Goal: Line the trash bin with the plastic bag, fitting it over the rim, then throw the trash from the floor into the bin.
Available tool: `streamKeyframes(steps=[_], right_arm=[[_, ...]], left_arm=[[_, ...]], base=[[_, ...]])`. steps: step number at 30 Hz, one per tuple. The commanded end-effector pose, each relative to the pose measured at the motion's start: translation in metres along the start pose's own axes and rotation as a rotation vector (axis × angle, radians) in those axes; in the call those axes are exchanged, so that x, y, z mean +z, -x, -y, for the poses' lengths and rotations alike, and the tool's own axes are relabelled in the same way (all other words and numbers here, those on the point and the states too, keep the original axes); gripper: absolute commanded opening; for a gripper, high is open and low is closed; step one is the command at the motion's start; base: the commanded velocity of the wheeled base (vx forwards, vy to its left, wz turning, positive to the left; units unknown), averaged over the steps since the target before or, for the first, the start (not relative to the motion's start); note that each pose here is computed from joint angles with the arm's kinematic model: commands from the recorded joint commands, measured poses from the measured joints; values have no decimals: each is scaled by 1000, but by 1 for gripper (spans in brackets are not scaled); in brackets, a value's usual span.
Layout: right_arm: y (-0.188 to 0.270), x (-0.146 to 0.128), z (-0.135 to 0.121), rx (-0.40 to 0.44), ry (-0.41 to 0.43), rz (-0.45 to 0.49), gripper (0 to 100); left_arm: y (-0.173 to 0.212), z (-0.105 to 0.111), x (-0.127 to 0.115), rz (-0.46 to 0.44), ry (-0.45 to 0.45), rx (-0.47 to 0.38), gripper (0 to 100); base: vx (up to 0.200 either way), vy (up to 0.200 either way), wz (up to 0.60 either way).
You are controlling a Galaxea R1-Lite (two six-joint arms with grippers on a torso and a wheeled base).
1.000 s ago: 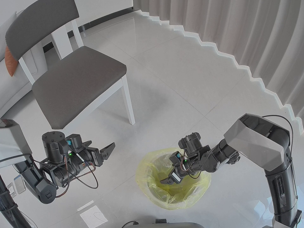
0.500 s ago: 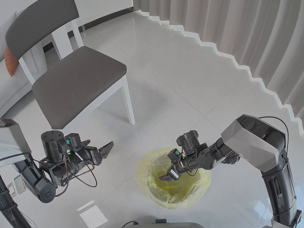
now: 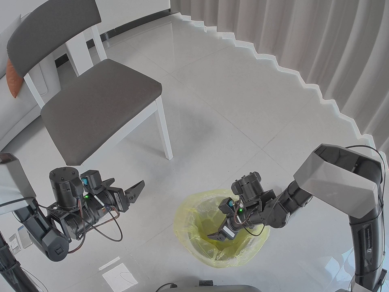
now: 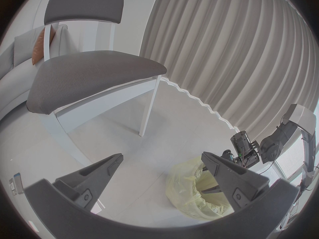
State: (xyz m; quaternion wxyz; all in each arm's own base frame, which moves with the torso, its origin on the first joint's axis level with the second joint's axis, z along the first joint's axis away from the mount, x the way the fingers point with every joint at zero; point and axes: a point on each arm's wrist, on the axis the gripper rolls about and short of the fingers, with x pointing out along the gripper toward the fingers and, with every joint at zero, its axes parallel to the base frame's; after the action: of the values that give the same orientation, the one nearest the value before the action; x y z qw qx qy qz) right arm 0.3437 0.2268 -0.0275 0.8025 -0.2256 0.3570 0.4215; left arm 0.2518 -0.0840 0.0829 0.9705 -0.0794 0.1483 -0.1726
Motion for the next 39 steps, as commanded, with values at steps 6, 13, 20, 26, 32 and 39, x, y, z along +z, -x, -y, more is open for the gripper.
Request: streamKeyframes(steps=[6,13,20,26,32,39], right_arm=[[73,2,6,-230,-13,59,100],[113,-16,24,-329,-75,41,100],[150,-46,53,-437,-172,25,100],[165,-84,74,-544,-272,-12,100],[163,-109,91,-657,-334,-56,100],[165,-131,102,-678,-391,-26,100]], left_arm=[[8,-2,8,33,1,13,100],[13,-4,12,49,-19,33,100],[13,-12,15,63,-29,71,100],[13,-37,23,83,-128,165,100],[17,-33,25,92,-132,147,100],[13,-12,24,97,-105,66,100]], base=[[0,0,0],[0,0,0],[0,0,0],[0,0,0],[0,0,0],[0,0,0]])
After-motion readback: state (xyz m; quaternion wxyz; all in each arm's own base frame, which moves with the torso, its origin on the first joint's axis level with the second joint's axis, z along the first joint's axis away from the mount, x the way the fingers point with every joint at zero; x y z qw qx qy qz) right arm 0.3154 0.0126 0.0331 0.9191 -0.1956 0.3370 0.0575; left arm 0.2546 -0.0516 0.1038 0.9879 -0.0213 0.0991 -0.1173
